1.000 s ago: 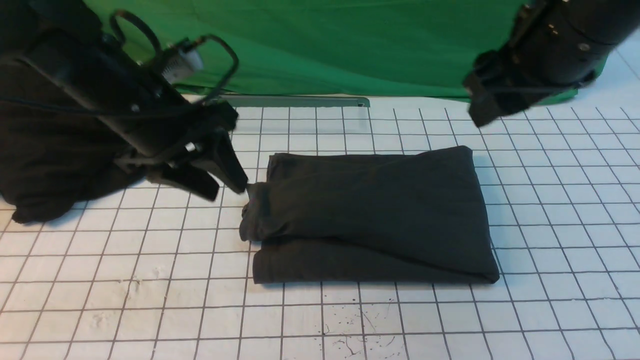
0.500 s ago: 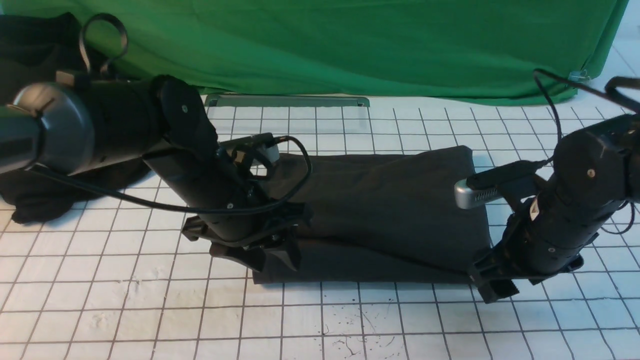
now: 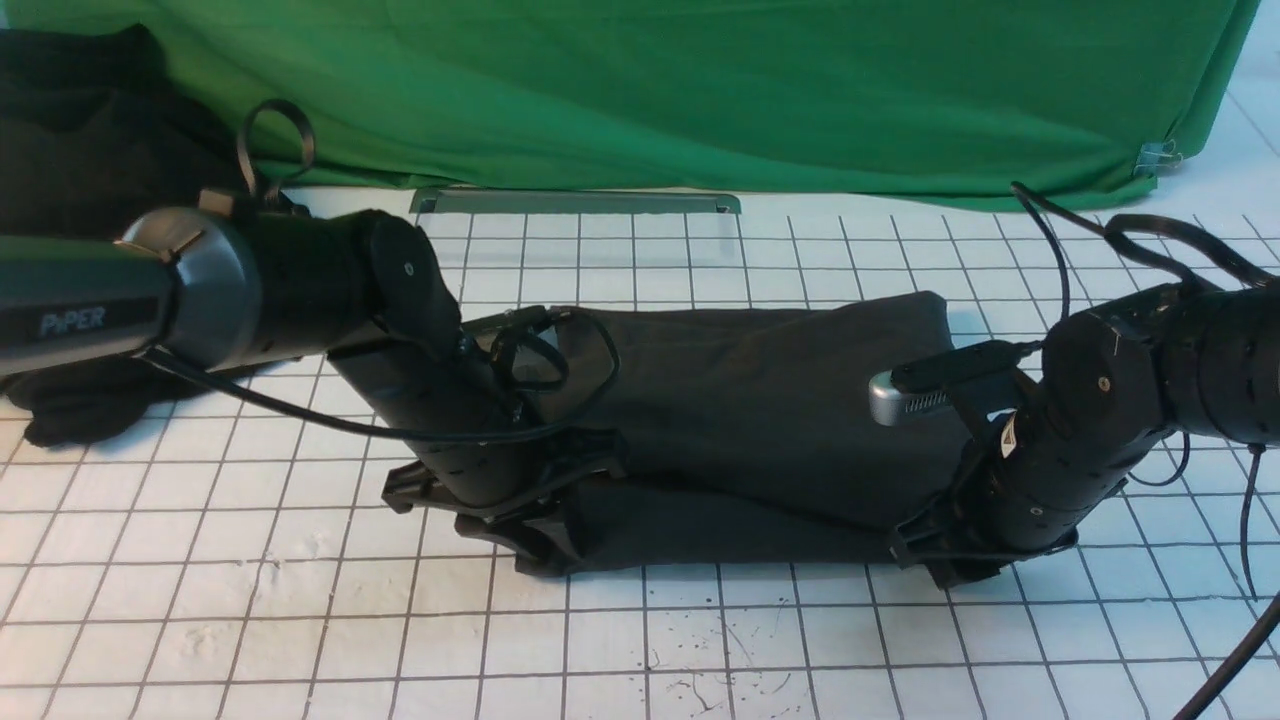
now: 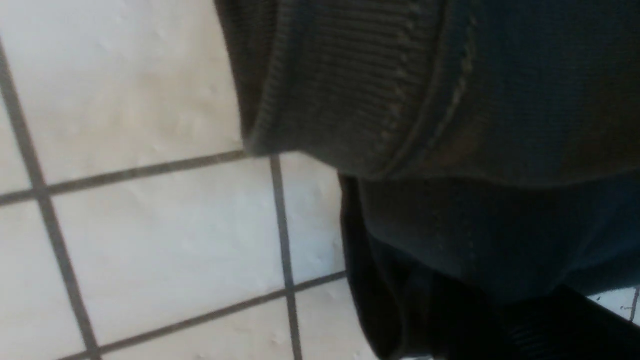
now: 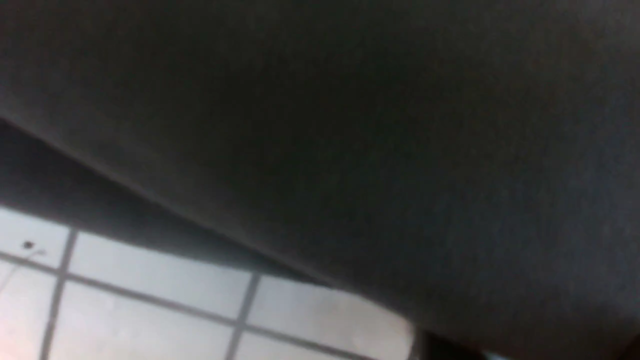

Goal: Fold a long-sleeved shirt over a white checkered tablecloth.

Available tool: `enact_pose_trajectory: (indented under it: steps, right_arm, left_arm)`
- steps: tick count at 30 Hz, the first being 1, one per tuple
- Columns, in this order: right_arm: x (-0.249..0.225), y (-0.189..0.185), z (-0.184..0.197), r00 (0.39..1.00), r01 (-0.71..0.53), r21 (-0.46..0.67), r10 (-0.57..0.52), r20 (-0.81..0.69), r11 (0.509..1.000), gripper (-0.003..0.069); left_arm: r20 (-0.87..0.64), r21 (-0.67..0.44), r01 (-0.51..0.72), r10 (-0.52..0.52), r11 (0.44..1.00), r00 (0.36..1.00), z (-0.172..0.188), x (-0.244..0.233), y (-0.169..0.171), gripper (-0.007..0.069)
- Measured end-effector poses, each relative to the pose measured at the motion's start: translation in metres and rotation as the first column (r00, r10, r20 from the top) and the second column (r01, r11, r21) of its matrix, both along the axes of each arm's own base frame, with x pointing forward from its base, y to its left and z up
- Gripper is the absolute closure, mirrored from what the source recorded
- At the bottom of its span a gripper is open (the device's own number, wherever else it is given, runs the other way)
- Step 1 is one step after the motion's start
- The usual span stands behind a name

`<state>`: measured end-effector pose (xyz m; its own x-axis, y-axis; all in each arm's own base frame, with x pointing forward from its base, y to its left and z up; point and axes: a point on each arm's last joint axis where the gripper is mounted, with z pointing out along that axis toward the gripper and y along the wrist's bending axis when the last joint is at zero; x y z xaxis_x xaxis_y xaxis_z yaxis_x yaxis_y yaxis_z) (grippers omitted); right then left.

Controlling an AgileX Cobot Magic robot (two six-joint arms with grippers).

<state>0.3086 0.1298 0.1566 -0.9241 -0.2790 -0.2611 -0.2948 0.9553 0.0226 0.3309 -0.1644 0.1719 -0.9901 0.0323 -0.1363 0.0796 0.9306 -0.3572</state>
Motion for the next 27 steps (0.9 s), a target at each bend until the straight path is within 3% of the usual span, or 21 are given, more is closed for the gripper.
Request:
enact_pose_trajectory:
  steps: [1, 2, 7, 11, 18, 21, 27]
  right_arm:
    - [0.0, 0.0, 0.0, 1.0, -0.002, 0.0, 0.002, 0.001, 1.0, 0.0557]
    - [0.0, 0.0, 0.001, 1.0, -0.003, -0.001, 0.003, 0.0, 1.0, 0.0576]
    - [-0.009, -0.004, 0.014, 0.999, -0.022, -0.021, 0.022, -0.036, 1.0, 0.0578]
    - [-0.032, -0.013, 0.046, 0.994, -0.01, -0.039, 0.005, -0.111, 0.999, 0.0578]
    - [-0.052, -0.022, 0.035, 0.991, 0.009, -0.05, -0.015, -0.133, 0.999, 0.0577]
    - [-0.061, -0.026, 0.019, 0.99, 0.015, -0.052, -0.023, -0.141, 0.999, 0.054]
    - [-0.069, -0.029, 0.008, 0.987, 0.03, -0.056, -0.039, -0.154, 0.998, 0.0377]
  left_arm:
    - [0.0, -0.009, -0.003, 0.003, 1.0, 1.0, 0.001, 0.0, -0.001, 0.0564]
    - [0.001, -0.014, -0.001, 0.001, 1.0, 1.0, 0.003, -0.001, -0.001, 0.0578]
    - [0.002, -0.043, 0.033, -0.033, 0.999, 0.999, 0.023, -0.009, 0.0, 0.0582]
    - [0.0, -0.064, 0.101, -0.101, 0.993, 0.995, 0.058, -0.031, -0.002, 0.0582]
    - [-0.037, -0.028, 0.164, -0.165, 0.986, 0.986, 0.047, -0.056, -0.02, 0.0582]
    - [-0.053, -0.009, 0.18, -0.18, 0.984, 0.982, 0.031, -0.066, -0.025, 0.0582]
    - [-0.074, 0.014, 0.171, -0.169, 0.985, 0.983, 0.016, -0.066, -0.026, 0.0582]
